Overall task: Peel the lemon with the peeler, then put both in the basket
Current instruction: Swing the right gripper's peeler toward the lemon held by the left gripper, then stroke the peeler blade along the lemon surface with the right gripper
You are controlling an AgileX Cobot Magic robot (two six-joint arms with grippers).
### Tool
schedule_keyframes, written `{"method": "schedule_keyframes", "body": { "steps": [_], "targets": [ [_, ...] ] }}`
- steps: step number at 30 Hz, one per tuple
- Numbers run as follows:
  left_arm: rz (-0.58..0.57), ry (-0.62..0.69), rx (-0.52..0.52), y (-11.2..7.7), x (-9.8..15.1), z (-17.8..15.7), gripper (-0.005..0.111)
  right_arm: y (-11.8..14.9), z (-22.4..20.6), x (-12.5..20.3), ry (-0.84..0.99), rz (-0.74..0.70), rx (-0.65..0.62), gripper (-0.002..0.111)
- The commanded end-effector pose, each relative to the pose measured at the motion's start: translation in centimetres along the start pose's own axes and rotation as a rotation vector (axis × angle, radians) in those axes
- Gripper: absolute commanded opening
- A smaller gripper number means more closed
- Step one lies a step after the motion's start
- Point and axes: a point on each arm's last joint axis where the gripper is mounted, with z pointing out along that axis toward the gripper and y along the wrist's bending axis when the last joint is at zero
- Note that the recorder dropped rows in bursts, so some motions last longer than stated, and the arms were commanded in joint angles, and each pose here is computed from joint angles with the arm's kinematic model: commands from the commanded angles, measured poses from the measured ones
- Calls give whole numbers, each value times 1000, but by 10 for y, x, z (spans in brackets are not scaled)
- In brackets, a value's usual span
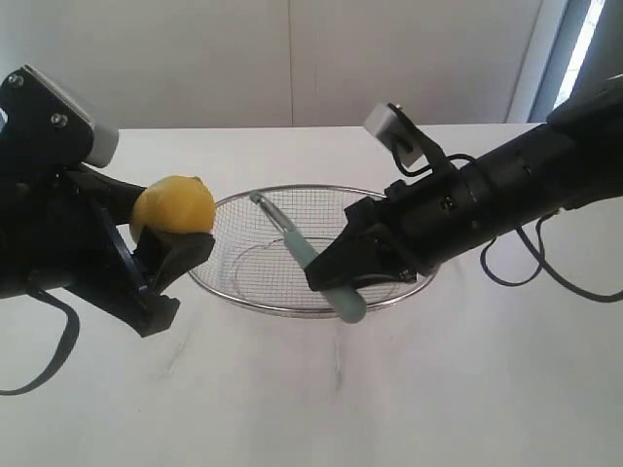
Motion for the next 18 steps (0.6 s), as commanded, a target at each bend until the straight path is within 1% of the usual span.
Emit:
{"method": "schedule_keyframes", "body": {
  "steps": [1, 6, 8, 11, 18],
  "targets": [
    [-8, -20, 3, -1, -1, -1, 0, -3, 4, -1, -14, 22, -26, 3],
    [-8, -20, 3, -1, -1, -1, 0, -3, 6, -2, -20, 20, -57, 3],
    [-8, -20, 3, -1, -1, -1, 0, -1, 6, -1, -17, 26, -91, 3],
    [-11, -20, 3, -1, -1, -1, 0, 5, 8, -2, -19, -10, -148, 3],
    [-11, -20, 3, -1, -1, -1, 0, 14, 18, 1, 9, -39, -164, 3]
  ]
}}
